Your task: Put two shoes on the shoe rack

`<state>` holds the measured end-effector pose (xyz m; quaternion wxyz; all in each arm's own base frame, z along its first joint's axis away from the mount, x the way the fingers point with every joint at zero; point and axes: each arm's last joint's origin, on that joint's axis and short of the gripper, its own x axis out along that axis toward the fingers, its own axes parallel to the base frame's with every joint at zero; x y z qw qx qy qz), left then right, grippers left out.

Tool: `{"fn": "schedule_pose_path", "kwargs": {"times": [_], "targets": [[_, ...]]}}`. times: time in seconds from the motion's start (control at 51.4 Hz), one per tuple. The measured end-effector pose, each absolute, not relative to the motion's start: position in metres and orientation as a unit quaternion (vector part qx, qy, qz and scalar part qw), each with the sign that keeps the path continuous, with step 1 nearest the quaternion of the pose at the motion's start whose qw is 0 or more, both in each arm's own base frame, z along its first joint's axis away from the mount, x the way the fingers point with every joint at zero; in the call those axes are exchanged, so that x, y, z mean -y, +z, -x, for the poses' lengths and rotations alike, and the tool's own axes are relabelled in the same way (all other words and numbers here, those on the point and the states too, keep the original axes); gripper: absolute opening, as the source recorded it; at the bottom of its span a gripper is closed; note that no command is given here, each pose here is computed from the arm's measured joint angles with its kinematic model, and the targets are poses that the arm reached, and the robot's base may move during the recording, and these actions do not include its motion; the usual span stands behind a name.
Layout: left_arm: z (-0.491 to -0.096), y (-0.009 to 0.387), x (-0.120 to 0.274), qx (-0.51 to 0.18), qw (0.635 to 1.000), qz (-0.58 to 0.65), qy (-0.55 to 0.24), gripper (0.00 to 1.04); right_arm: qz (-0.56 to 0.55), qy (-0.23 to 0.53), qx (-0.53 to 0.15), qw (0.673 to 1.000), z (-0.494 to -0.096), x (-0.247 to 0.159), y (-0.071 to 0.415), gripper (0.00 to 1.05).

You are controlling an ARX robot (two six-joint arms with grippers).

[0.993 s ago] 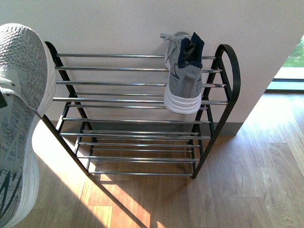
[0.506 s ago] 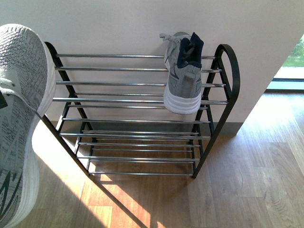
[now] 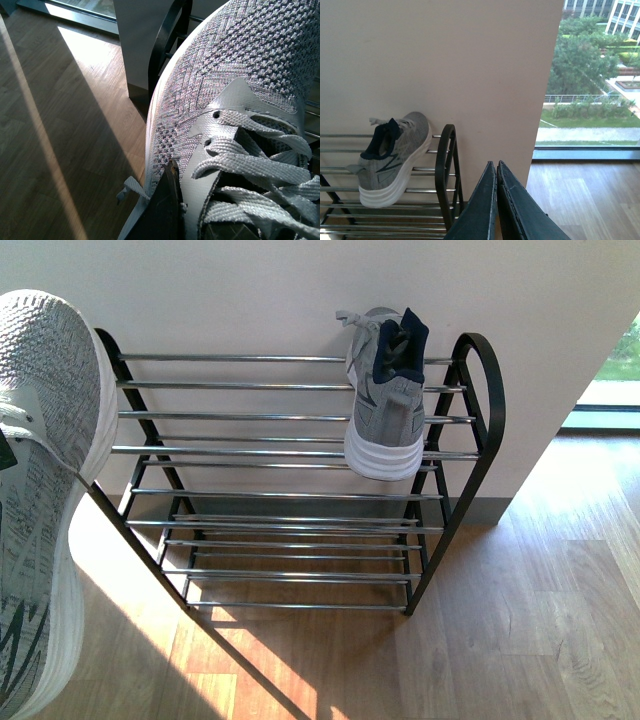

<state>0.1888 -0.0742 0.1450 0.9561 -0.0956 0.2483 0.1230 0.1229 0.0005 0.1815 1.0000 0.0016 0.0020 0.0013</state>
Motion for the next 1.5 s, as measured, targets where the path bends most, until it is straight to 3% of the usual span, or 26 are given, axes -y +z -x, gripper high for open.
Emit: {"fn": "schedule_pose_path", "kwargs": {"times": [1.09,1.499], "targets": [[-0.189,0.145,0.074,-0.248,0.956,0.096,0.123,0.02,-0.002,0.001,0.007,1.000,-0.097,0.000,0.170,0.02],[-0.189,0.145,0.073,-0.247,0.956,0.095,0.129,0.02,-0.001,0.002,0.007,1.000,-0.097,0.000,0.170,0.77]]}}
